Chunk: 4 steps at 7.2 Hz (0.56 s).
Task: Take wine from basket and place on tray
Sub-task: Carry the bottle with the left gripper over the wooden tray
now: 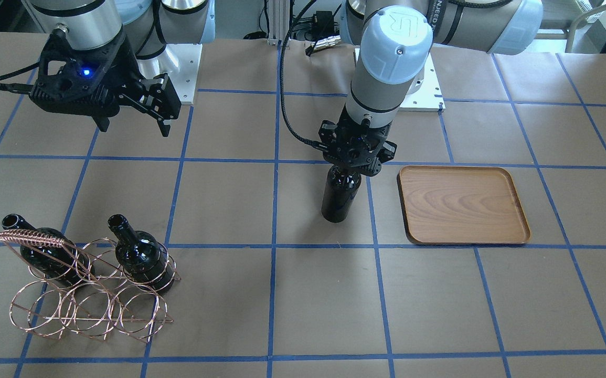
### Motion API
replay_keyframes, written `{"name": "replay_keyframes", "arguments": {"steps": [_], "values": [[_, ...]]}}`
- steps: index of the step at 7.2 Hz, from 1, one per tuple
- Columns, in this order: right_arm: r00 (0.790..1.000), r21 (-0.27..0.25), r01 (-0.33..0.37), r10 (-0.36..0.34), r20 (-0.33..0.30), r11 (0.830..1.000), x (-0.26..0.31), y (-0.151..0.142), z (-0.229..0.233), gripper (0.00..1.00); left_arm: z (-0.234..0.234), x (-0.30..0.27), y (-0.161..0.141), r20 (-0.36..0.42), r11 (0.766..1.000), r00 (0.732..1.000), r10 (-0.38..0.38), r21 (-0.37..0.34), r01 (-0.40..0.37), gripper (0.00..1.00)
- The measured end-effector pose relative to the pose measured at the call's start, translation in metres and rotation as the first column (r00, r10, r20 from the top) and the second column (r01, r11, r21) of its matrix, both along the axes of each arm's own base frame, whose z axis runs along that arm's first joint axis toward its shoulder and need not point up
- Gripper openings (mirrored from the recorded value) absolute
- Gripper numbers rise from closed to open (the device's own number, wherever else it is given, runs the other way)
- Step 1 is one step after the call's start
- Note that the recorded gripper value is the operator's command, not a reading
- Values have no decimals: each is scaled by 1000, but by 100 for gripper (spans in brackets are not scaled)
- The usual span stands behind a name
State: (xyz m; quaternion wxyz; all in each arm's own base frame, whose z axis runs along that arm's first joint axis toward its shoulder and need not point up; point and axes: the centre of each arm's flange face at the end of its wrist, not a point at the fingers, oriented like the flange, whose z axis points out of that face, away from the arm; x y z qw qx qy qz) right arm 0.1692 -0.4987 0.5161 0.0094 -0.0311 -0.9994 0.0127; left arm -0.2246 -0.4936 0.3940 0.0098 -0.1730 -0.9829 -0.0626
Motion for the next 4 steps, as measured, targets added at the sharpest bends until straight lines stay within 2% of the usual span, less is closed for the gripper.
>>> {"name": "replay_keyframes", "arguments": {"steps": [2, 4], "values": [[1000, 1, 1, -1, 0, 1000, 1, 1, -1, 100, 38, 48, -16, 22, 1000, 1000, 4, 15, -4, 0], [1000, 5, 5, -5, 0, 1000, 1, 1, -3, 100, 63, 108, -16, 54, 999, 998, -36, 25, 35, 0]]}}
